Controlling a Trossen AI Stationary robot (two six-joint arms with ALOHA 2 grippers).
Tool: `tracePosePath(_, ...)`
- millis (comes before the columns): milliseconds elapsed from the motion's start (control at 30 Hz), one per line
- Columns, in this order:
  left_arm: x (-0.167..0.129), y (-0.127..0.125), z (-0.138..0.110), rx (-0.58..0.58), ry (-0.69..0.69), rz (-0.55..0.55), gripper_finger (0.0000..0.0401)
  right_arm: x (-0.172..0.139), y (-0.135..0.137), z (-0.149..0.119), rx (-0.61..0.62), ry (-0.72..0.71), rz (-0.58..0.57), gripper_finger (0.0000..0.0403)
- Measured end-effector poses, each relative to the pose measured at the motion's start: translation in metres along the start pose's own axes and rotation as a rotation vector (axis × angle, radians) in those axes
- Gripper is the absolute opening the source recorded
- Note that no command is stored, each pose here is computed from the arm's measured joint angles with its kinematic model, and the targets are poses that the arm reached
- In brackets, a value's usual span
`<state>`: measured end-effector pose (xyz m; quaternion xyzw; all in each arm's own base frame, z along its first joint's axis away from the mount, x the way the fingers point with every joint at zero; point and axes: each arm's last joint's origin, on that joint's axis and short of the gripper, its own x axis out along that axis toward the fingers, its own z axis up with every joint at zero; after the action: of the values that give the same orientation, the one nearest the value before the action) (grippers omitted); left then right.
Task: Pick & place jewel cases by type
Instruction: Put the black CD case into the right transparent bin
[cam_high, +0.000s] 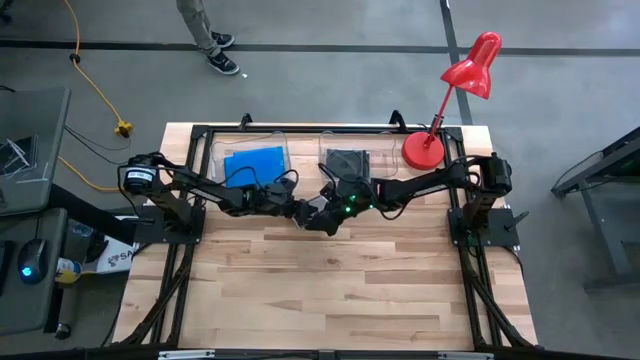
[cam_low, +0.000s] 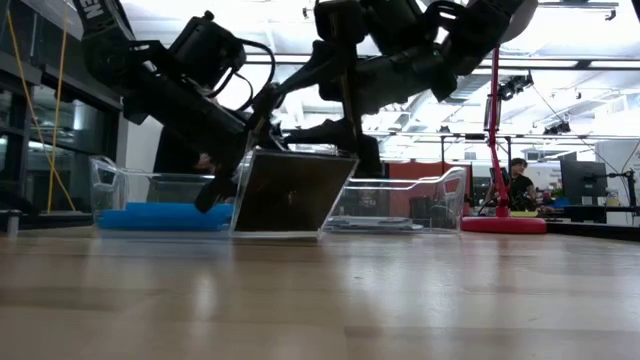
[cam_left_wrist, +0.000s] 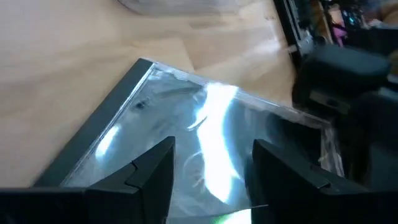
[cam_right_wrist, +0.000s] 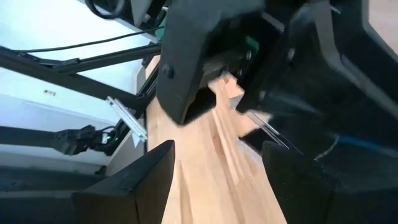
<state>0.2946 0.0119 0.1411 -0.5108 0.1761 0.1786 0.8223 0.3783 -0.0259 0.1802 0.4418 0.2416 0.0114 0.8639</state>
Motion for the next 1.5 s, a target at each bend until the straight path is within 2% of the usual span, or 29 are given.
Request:
tracePosePath(267,-0.001,-0.011,0.000,-0.007,0.022,-0.131,0.0211,0.001,0.014,0.011,-0.019,0.030,0.065,0.0240)
tracePosePath(467,-0.001,-0.014,0.001,-0.006,0.028,-0.173,0.0211,0.001,0.019,0.016,-0.079,0.073,0.034,0.0240)
tracePosePath(633,-0.001,-0.015,0.000,-0.003,0.043,-0.188,0.0211,0.001,0.020,0.016,-0.089,0.093,0.057,0.0240)
tracePosePath(800,-0.001,-0.016,0.001,0.093,0.046,-0.201,0.0211,-0.001,0.025,0.013,-0.085,0.122,0.048,0.0240)
tracePosePath(900,-0.001,-0.014,0.004,0.212,0.027,-0.197,0.0211,-0.007,0.027,0.009,-0.072,0.136,-0.027,0.0240)
tracePosePath(1033,-0.001,-0.007,0.007,0.326,0.037,-0.135,0.0211,-0.019,0.027,0.000,-0.047,0.153,-0.209,0.0240)
tracePosePath(1200,-0.002,0.013,0.006,0.389,0.182,0.000,0.0211,-0.027,0.022,-0.021,-0.039,0.233,-0.444,0.0240)
tracePosePath(1333,-0.004,0.023,0.000,0.404,0.289,0.068,0.0211,-0.029,0.022,-0.036,-0.040,0.252,-0.550,0.0240)
tracePosePath(1500,-0.007,0.021,0.003,0.454,0.247,0.093,0.0211,-0.027,0.022,-0.053,-0.024,0.238,-0.592,0.0240)
